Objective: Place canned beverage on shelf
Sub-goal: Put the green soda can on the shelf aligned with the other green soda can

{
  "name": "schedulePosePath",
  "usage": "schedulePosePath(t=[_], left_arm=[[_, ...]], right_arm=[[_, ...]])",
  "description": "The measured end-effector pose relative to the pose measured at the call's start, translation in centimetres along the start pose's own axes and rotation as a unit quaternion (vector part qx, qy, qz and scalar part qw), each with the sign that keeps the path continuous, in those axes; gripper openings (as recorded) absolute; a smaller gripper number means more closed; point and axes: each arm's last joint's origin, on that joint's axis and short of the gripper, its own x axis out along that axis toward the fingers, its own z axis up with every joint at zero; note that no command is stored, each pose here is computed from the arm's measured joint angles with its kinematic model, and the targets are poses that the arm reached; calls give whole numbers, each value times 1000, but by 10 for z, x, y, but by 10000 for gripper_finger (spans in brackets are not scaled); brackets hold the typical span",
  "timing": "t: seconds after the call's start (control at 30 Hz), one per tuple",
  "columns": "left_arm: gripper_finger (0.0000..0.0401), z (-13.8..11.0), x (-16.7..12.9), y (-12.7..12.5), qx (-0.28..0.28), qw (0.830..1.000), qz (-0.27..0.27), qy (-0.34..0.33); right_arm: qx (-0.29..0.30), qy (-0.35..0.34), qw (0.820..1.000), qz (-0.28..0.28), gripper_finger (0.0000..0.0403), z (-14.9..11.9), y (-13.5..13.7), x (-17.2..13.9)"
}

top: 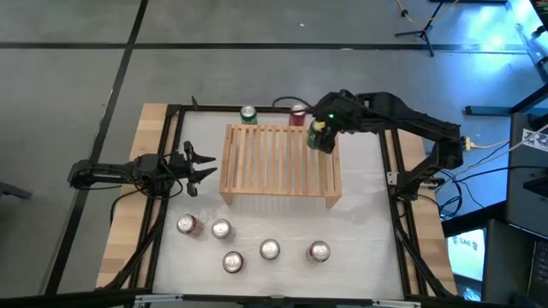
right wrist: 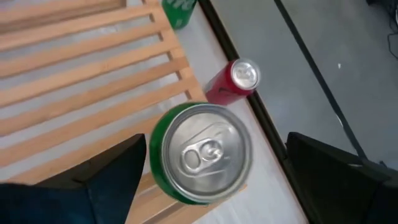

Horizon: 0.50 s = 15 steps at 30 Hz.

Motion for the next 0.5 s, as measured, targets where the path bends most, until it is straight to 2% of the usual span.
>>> schedulePosePath(t=[0.27,0.5], left_arm=[[151,4,0,0,-5,1000,0,-20],[151,21,-2,2,-33,994,13,-106]], right_arm=[[12,-27,1000,3,382,3,-11,-31],[20,-61,998,12,382,-11,-13,-64]])
